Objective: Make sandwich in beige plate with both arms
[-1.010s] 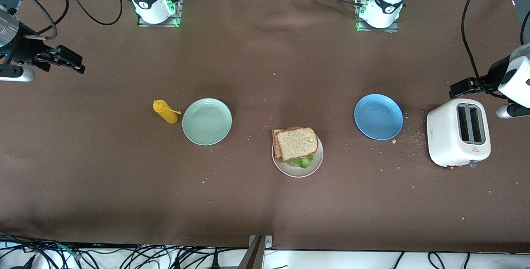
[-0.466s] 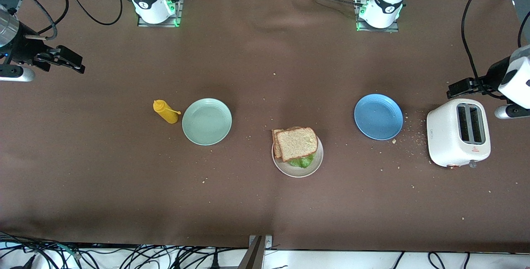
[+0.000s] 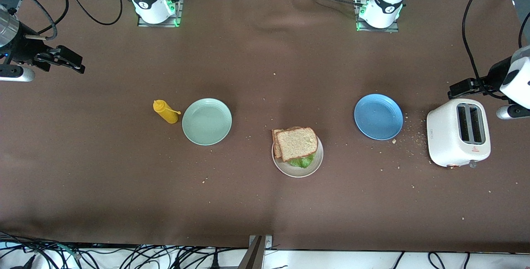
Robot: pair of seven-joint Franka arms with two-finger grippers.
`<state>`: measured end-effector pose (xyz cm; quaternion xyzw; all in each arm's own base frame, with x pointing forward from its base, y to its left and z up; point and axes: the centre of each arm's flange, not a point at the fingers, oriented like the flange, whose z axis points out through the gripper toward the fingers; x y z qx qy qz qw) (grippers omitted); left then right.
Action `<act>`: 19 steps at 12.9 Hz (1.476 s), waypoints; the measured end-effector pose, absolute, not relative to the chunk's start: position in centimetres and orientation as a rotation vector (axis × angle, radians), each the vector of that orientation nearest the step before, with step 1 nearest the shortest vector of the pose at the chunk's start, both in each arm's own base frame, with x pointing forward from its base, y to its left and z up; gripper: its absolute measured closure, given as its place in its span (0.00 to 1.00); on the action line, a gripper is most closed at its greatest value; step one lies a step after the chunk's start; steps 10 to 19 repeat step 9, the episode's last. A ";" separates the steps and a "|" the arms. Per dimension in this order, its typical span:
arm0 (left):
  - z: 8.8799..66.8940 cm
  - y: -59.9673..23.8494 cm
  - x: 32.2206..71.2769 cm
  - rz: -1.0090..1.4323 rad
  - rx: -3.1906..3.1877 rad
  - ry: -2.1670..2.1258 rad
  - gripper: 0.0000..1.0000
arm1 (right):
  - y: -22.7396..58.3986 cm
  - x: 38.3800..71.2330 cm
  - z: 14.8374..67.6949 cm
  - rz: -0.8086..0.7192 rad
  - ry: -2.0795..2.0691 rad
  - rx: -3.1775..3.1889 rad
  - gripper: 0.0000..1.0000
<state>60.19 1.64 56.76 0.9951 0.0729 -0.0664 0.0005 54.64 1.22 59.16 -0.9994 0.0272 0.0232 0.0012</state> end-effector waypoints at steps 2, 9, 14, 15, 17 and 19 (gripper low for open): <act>56.8 1.7 60.2 -0.204 3.125 0.232 0.00 | 1.2 54.6 59.2 0.073 0.086 -3.137 0.00; 56.8 1.6 60.2 -0.203 3.125 0.227 0.00 | 1.2 54.6 59.2 0.073 0.086 -3.137 0.00; 56.8 1.6 60.2 -0.203 3.125 0.227 0.00 | 1.2 54.6 59.2 0.073 0.086 -3.137 0.00; 56.8 1.6 60.2 -0.203 3.125 0.227 0.00 | 1.2 54.6 59.2 0.073 0.086 -3.137 0.00; 56.8 1.6 60.2 -0.203 3.125 0.227 0.00 | 1.2 54.6 59.2 0.073 0.086 -3.137 0.00; 56.8 1.6 60.2 -0.203 3.125 0.227 0.00 | 1.2 54.6 59.2 0.073 0.086 -3.137 0.00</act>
